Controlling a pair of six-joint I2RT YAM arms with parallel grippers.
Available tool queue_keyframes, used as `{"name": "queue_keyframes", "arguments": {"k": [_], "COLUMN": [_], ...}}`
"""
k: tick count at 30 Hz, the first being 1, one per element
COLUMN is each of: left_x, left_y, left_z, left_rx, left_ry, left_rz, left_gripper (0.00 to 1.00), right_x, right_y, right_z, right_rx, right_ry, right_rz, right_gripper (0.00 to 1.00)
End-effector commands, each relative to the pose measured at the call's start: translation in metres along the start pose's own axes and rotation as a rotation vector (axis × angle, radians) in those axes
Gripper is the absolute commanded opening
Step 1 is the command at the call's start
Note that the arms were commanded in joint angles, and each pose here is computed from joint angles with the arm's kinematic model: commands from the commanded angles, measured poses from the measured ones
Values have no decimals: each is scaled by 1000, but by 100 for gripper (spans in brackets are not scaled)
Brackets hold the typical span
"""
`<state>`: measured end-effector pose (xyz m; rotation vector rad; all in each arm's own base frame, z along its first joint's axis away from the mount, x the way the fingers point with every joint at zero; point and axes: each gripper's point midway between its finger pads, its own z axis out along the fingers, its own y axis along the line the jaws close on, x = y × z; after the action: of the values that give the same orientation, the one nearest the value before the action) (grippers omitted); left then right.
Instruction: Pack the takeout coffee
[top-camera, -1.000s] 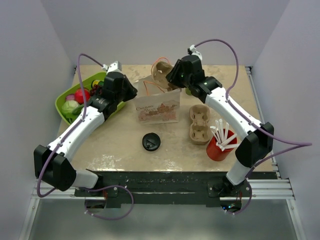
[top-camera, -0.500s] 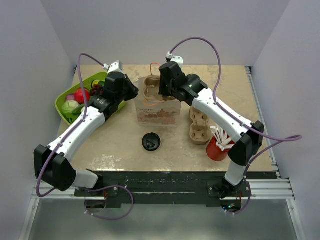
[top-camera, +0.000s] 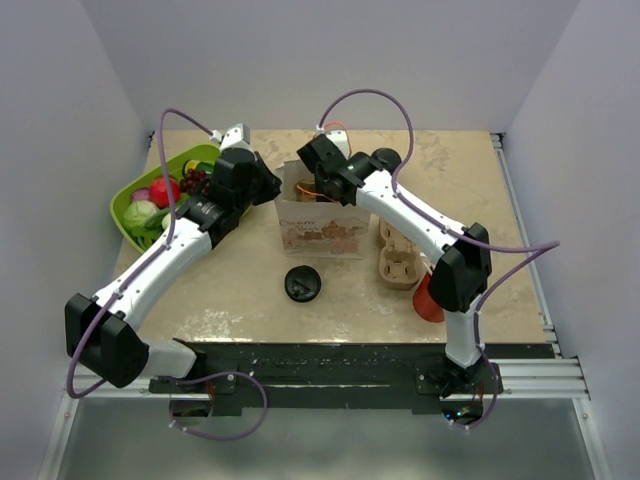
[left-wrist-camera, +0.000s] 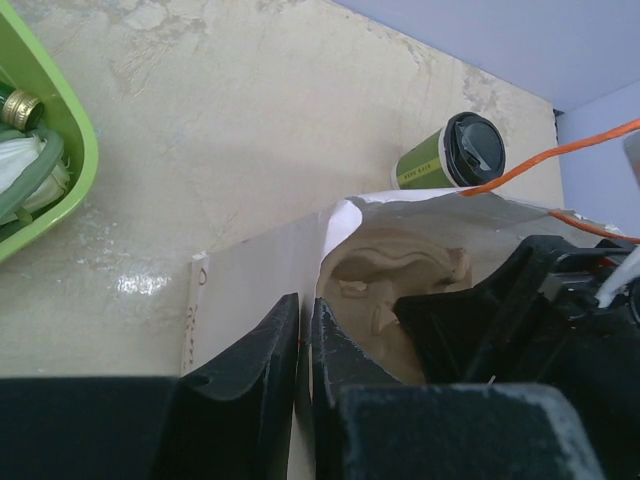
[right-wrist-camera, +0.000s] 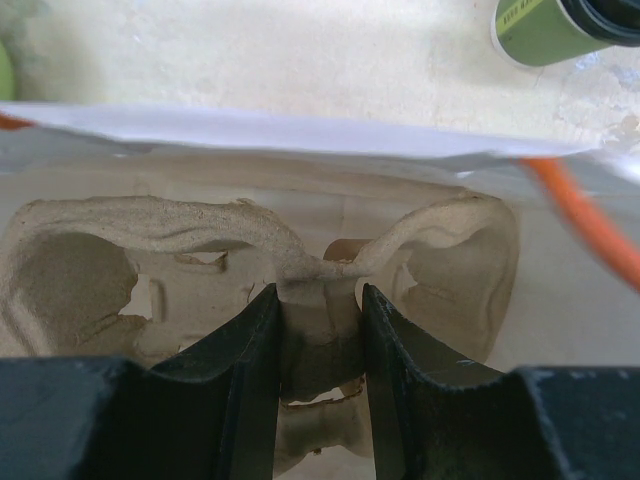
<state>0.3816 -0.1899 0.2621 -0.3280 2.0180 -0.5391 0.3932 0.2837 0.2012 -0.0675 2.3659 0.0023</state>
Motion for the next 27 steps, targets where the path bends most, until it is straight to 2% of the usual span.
{"name": "queue_keyframes", "arguments": {"k": [1, 10, 17, 23, 27], "left_x": [-20, -22, -26, -26, -25], "left_y": [-8, -8, -10, -20, -19], "left_z": [-11, -11, -15, -17, -17], "left_rx": [18, 11, 21, 63, 54], "left_ry": [-84, -98, -113, -109, -110], "left_rz": [-24, -22, -18, -11, -7], "left_gripper": [15, 15, 15, 14, 14], "right_x": [-10, 26, 40, 41, 47], "right_y": [-7, -15, -29, -28, -25], "right_z": [-11, 7, 13, 18, 22], "right_rx": [34, 92, 182, 185, 181], "right_ry": [-26, 96, 130, 100, 120], "right_rz": [-16, -94, -136, -104, -115], "right_gripper": [22, 22, 24, 26, 31]}}
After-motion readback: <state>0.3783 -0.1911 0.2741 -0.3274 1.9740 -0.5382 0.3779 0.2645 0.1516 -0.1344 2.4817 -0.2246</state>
